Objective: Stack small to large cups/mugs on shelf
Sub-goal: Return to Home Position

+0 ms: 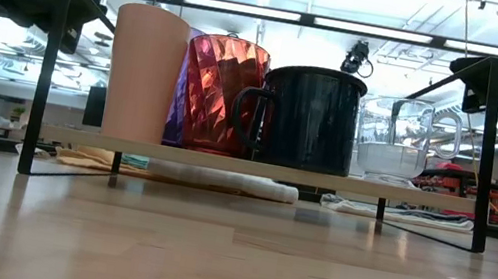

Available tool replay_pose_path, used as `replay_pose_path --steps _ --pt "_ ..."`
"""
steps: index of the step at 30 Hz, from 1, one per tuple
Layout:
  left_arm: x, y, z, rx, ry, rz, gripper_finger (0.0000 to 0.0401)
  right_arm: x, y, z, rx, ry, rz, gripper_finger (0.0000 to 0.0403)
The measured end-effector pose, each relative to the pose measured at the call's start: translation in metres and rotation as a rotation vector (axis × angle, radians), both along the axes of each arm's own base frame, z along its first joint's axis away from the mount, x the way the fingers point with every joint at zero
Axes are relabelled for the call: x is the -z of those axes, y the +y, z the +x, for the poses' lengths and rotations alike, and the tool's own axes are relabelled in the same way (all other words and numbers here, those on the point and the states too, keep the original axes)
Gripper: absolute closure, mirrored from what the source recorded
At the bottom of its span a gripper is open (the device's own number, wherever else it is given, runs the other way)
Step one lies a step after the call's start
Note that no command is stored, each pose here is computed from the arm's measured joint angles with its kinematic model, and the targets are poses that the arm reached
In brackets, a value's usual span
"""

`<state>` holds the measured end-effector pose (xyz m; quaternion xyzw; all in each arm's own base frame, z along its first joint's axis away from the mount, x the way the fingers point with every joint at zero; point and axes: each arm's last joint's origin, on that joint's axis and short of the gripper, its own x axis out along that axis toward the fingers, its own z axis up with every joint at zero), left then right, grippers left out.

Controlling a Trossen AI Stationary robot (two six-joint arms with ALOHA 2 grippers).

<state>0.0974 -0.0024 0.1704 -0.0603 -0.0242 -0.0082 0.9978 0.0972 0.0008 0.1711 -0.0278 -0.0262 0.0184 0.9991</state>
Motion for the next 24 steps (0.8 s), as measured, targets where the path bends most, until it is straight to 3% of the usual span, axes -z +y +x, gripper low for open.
replay_pose_path --steps 24 --pt "0.0 0.0 0.0 0.0 0.0 0.0 0.0313 0.0 0.0 0.0 0.0 0.0 0.0 0.0364"
